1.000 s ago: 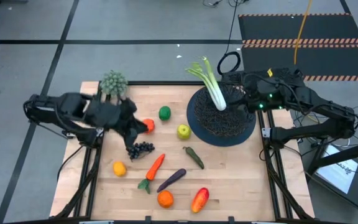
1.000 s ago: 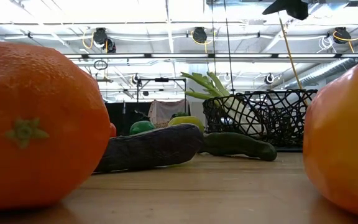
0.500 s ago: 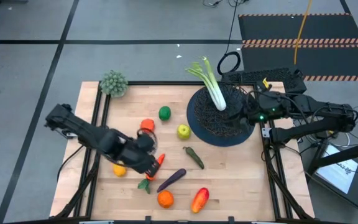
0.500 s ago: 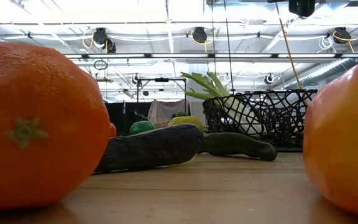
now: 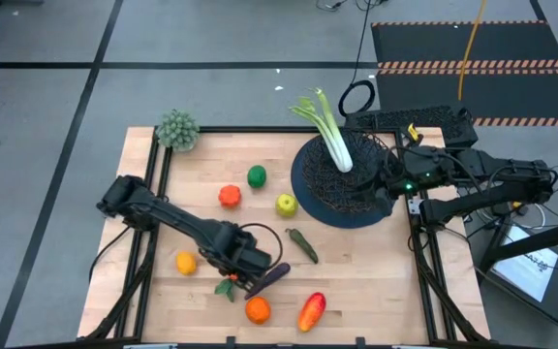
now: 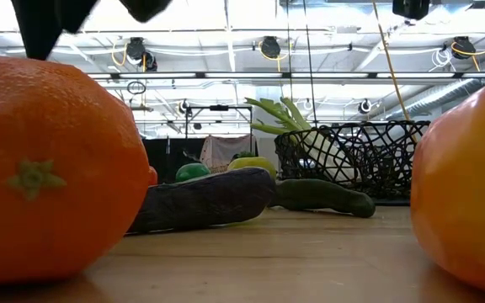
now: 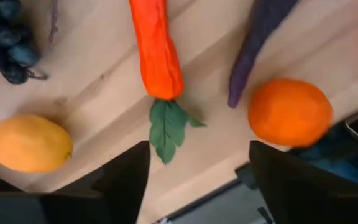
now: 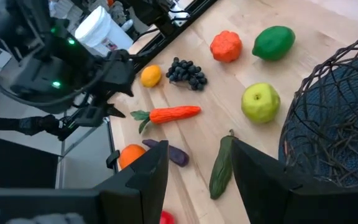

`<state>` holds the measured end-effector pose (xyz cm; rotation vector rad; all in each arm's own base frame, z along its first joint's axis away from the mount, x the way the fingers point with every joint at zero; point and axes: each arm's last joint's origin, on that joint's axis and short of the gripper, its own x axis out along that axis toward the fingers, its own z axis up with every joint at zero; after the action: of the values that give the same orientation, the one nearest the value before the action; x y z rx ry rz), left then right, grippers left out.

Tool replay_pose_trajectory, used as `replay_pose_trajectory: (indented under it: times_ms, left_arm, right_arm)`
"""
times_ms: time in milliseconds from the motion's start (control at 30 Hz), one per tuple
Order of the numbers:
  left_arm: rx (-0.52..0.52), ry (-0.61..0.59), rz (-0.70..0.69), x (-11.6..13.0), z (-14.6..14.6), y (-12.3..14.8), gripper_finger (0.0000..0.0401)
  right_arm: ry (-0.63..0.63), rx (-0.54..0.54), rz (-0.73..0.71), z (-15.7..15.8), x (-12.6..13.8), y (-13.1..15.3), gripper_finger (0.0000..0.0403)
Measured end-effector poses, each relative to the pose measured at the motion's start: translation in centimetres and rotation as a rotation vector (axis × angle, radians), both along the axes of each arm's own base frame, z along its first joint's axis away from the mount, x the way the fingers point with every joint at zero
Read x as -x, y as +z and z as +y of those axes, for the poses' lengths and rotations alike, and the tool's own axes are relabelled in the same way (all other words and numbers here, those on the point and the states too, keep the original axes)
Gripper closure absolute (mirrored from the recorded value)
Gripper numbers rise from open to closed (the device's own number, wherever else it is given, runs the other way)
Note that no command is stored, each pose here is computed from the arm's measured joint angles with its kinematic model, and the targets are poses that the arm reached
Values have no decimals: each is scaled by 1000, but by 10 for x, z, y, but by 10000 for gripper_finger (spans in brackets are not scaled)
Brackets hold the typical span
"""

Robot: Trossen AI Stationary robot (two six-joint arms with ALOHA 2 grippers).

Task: Build produce basket
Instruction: Put the orange carrot into the black woven basket

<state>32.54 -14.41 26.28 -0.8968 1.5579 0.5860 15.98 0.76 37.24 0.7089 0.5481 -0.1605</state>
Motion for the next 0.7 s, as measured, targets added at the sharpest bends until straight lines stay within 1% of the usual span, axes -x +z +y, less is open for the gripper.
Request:
replay_pose_trajectory:
  times_ms: [100,200,533,700]
  left_arm:
    - [-20,1,23,-6,3,-10,96]
    - [-33,-19,46,-12,6,-22,96]
    - [-76,-71,146,-26,8,-61,144]
    - [-75,-69,174,-29,8,-71,165]
  right_arm:
    - [6,-2,0,1,0,0,236]
    - [8,-2,2,2,0,0,236]
    - [10,-5,4,2,0,0,236]
    - [23,-16,5,5,1,0,236]
